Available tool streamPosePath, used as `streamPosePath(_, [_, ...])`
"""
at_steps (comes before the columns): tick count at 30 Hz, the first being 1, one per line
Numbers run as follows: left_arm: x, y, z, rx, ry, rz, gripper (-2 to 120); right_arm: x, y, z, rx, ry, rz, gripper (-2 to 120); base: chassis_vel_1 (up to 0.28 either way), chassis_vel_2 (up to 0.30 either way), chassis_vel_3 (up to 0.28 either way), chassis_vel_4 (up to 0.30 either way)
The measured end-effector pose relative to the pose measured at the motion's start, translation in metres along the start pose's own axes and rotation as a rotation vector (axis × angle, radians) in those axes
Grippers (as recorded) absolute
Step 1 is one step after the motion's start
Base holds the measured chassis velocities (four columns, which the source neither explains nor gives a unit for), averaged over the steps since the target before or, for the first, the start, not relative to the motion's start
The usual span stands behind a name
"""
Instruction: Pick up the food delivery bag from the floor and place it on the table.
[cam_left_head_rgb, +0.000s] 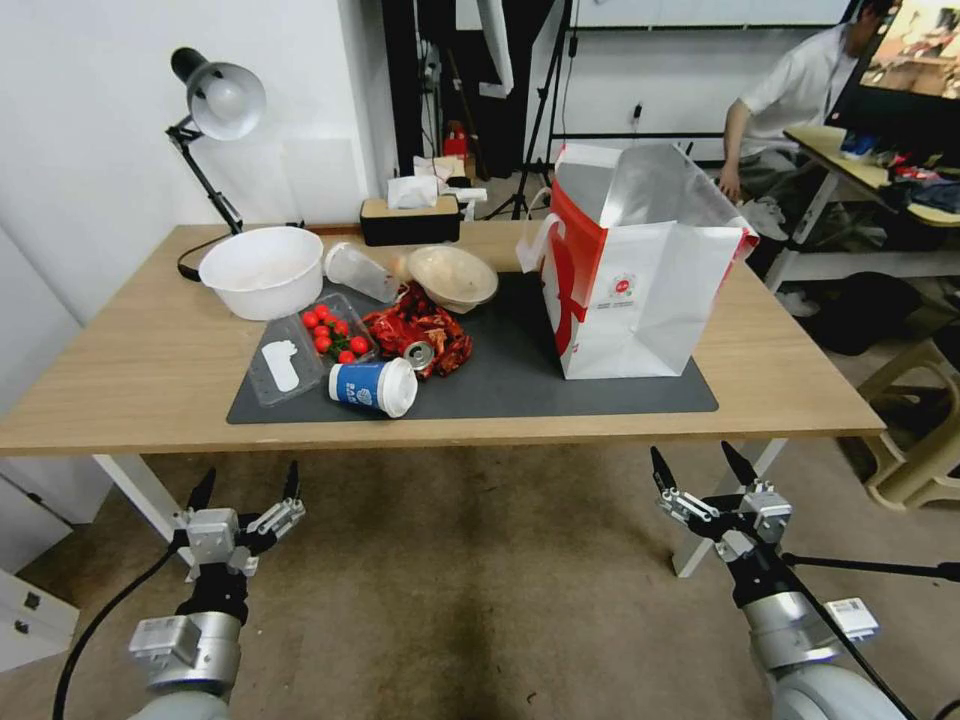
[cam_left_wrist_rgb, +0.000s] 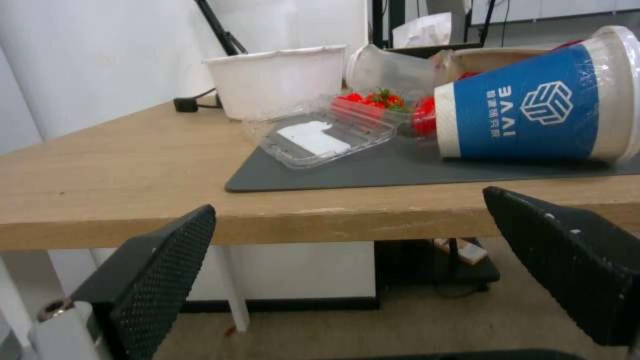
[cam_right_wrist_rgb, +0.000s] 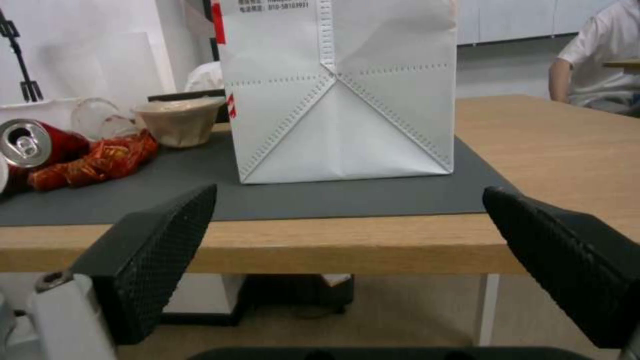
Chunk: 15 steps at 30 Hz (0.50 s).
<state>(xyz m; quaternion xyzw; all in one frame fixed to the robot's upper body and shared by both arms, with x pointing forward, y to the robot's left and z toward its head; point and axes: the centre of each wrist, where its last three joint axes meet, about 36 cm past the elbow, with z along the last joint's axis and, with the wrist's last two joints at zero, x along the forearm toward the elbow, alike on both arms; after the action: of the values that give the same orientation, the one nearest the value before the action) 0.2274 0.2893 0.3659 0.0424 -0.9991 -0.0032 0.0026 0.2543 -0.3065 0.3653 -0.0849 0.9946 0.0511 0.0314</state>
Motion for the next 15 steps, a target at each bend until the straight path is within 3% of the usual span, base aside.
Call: streamPosePath(15, [0.0008, 0.0037, 0.0077, -0.013, -0.019, -0.01, 100, -0.0073, -0.0012, 0.0008, -0.009, -0.011, -0.019, 100, 0.0, 0.0, 0.0, 0.0])
